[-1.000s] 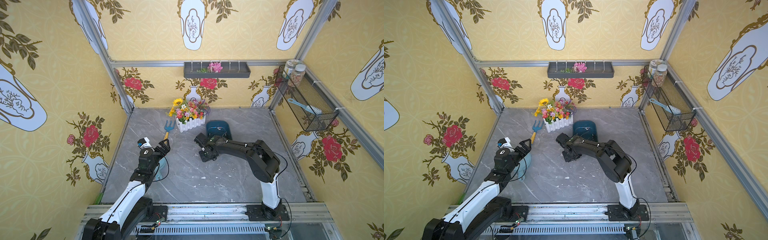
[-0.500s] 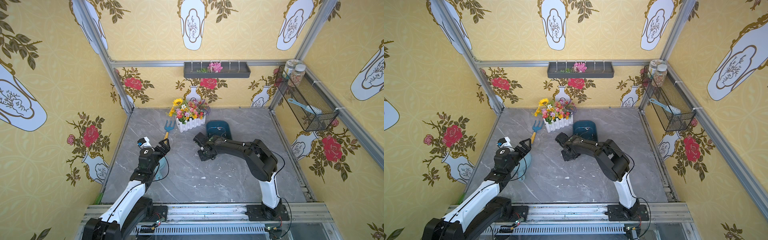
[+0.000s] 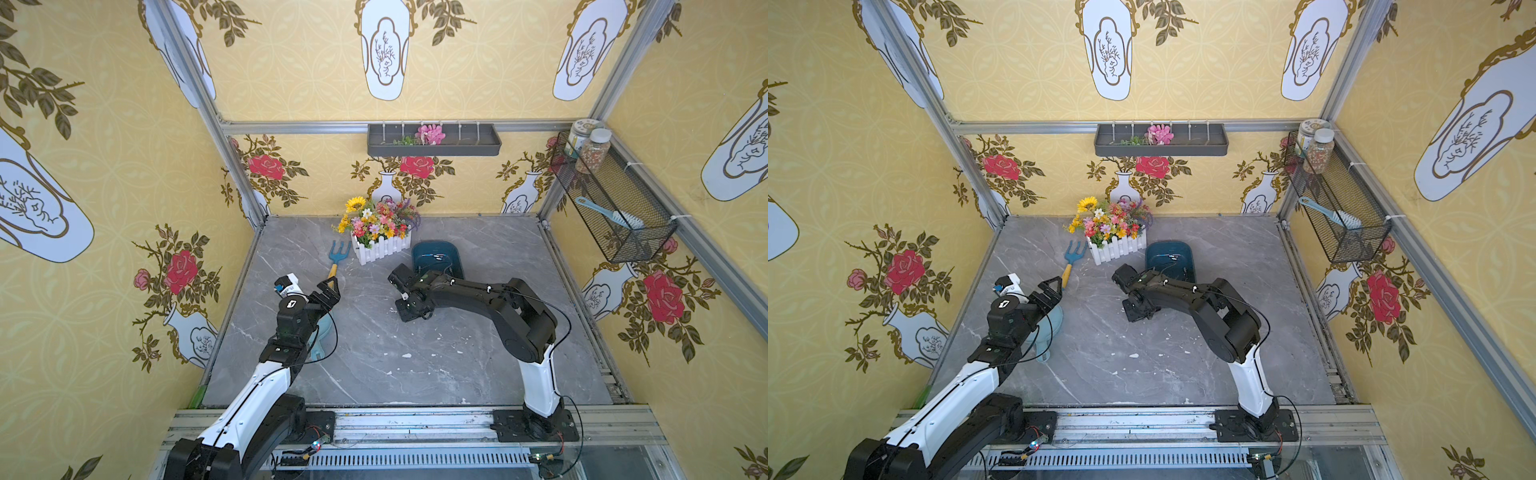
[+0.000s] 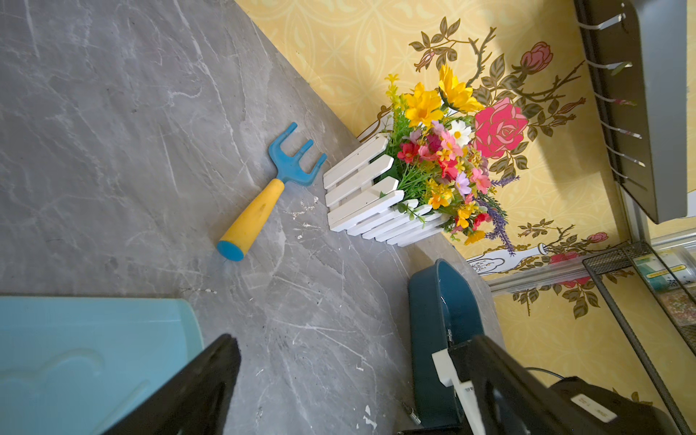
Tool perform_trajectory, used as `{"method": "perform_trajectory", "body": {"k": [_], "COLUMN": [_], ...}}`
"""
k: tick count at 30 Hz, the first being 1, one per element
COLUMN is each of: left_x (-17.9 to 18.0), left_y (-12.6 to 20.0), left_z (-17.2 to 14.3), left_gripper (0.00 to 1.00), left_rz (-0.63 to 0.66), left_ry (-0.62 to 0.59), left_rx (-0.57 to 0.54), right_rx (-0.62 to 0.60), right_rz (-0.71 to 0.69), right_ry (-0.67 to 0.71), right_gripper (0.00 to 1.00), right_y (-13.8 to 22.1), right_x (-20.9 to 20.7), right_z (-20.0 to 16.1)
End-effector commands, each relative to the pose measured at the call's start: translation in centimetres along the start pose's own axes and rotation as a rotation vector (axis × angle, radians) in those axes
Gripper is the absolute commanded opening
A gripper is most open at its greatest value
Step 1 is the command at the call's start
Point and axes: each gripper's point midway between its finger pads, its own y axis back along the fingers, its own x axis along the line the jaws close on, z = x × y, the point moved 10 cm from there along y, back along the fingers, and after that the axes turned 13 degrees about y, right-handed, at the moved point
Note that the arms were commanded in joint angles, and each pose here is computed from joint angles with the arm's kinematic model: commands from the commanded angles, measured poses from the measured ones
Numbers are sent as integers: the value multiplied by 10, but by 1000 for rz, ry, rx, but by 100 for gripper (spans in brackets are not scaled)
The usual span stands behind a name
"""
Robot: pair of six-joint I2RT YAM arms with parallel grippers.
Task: Put the bit on the desktop into the storage box
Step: Pick up the screwdriver bit from the center of the board, then place the screwdriver bit in the storage box.
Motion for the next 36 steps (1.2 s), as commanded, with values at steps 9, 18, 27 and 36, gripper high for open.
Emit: {"method": "perform_trajectory", "body": {"k": [9,18,27,36], "left_x": [-1,1,1,1], "left_y": [-1,-2,-1,-2], "left_z": [1,-1,-1,-1], "left_gripper": [100,100,100,100], "left_rz": [-2,3,3,0], "left_ry": [-7,22,11,8], "left_rx": [3,6,5,5], "right_rx": [-104,-151,-162,-146], "right_rz": [37,27,-48,-85], "right_ry": [22,3,-95,-144], "right_gripper": [11,11,11,11], "right_y": [53,88,99,91], "right_x": [0,-27,-85,-114], "right_z": [11,20,16,12]}}
